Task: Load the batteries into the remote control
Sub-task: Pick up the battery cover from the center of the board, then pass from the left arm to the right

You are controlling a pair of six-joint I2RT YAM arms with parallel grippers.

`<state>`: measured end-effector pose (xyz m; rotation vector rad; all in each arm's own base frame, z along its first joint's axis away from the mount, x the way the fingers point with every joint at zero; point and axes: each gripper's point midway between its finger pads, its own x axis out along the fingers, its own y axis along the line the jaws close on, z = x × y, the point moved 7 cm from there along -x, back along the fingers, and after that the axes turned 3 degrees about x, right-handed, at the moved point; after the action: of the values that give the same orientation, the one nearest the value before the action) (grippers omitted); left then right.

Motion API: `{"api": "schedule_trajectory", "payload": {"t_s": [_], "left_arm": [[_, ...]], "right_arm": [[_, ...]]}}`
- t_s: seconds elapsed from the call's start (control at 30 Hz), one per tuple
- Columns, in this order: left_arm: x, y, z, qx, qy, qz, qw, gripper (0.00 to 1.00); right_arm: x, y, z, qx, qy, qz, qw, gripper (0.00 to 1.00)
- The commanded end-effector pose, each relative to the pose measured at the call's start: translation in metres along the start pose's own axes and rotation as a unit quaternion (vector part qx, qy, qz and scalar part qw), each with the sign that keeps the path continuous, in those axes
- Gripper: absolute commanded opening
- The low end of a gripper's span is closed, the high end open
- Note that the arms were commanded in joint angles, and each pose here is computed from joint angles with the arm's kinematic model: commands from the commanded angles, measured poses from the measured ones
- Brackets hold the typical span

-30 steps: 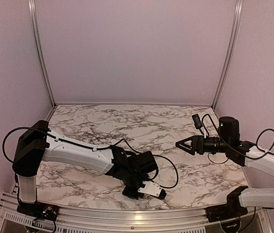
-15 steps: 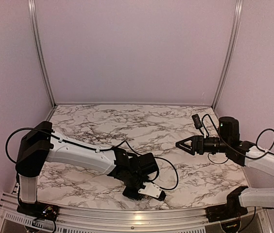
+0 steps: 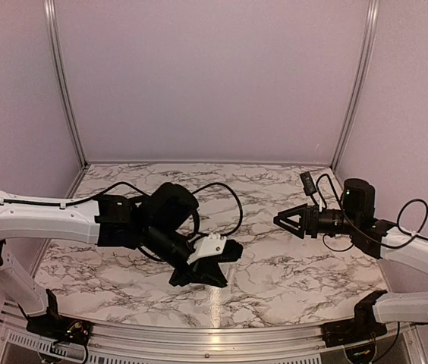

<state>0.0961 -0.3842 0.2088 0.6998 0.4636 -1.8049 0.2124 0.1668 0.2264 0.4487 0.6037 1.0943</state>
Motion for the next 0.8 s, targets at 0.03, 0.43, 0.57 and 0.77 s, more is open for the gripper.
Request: {"api": "schedule_trajectory", "payload": {"t_s": [0.03, 0.43, 0.57, 0.77], "left_arm": [[-0.082, -0.005, 0.048, -0.039, -0.241, -0.07, 0.967, 0.0], [-0.129, -0.047, 0.067, 0.004, -0.286, -0.185, 0.94, 0.0], [-0.134, -0.052, 0.068, 0.016, -0.292, -0.193, 0.937, 0.0], [-0.135, -0.058, 0.067, 0.025, -0.294, -0.214, 0.931, 0.0]], "right_arm": [[0.001, 0.049, 0.03, -0.111, -0.035, 0.121, 0.986, 0.71], [0.009, 0.165, 0.035, -0.317, -0.025, 0.28, 0.906, 0.68], [0.018, 0.191, 0.029, -0.33, 0.003, 0.334, 0.883, 0.65], [0.037, 0.217, 0.013, -0.356, 0.044, 0.367, 0.858, 0.57]]}}
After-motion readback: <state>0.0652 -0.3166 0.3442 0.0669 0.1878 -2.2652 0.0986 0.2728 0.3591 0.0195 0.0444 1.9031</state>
